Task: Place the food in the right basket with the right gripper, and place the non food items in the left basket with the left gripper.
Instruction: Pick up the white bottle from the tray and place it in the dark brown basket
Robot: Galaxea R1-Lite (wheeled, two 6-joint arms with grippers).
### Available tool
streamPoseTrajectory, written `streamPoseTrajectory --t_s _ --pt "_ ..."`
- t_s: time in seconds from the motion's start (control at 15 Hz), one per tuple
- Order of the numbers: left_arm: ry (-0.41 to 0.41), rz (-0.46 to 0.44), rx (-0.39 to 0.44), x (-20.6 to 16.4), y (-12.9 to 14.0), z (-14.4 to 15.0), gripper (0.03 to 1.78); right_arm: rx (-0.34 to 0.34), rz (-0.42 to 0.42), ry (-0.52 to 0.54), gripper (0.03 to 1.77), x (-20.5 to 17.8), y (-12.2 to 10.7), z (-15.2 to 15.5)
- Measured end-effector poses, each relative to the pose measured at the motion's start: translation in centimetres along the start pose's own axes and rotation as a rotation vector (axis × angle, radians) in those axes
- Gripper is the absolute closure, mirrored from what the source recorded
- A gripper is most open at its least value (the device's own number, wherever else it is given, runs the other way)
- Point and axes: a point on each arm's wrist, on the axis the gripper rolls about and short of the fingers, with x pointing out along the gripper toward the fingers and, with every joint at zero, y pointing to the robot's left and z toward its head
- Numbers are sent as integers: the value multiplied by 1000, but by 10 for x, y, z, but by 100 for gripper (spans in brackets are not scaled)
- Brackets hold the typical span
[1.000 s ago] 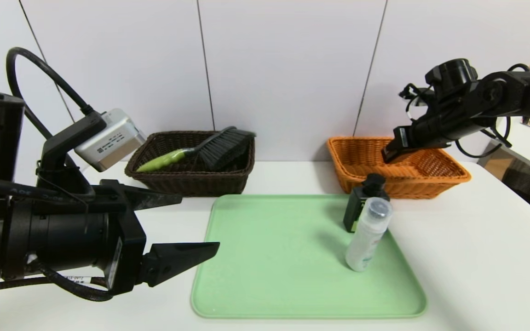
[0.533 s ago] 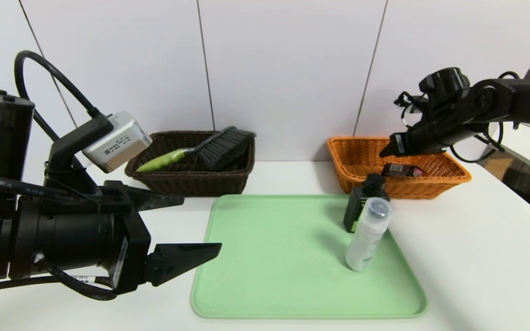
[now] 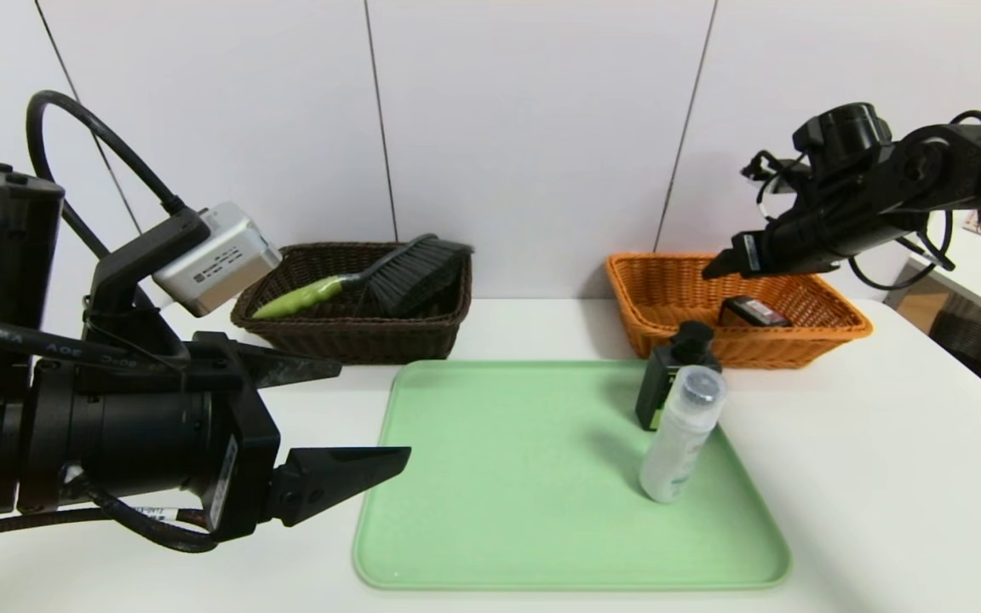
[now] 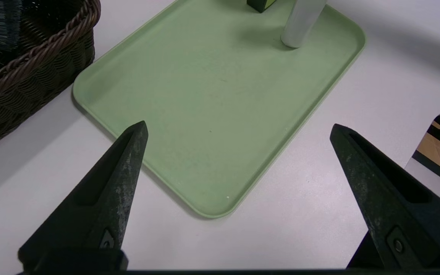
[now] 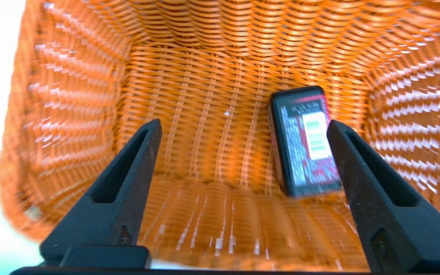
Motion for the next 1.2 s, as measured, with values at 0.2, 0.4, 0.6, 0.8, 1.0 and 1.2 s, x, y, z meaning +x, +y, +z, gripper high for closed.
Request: streamPoseTrajectory --t_s 0.2,0.4,0.6,0.8,1.0,1.2 --pt "-3 6 -2 -1 0 0 12 16 1 -5 22 -38 2 2" --pt "0 6 -8 0 0 0 12 69 0 15 18 -83 4 -3" --pt "-42 7 -11 8 2 6 12 136 -8 58 15 -119 6 -17" --pt "-77 8 -51 25 7 14 12 147 -17 63 13 -152 8 -38" --pt "-64 4 -139 47 12 23 12 154 -35 68 12 -184 7 -66" --pt "-52 -10 -168 70 14 31 12 167 -66 86 11 -204 2 -94"
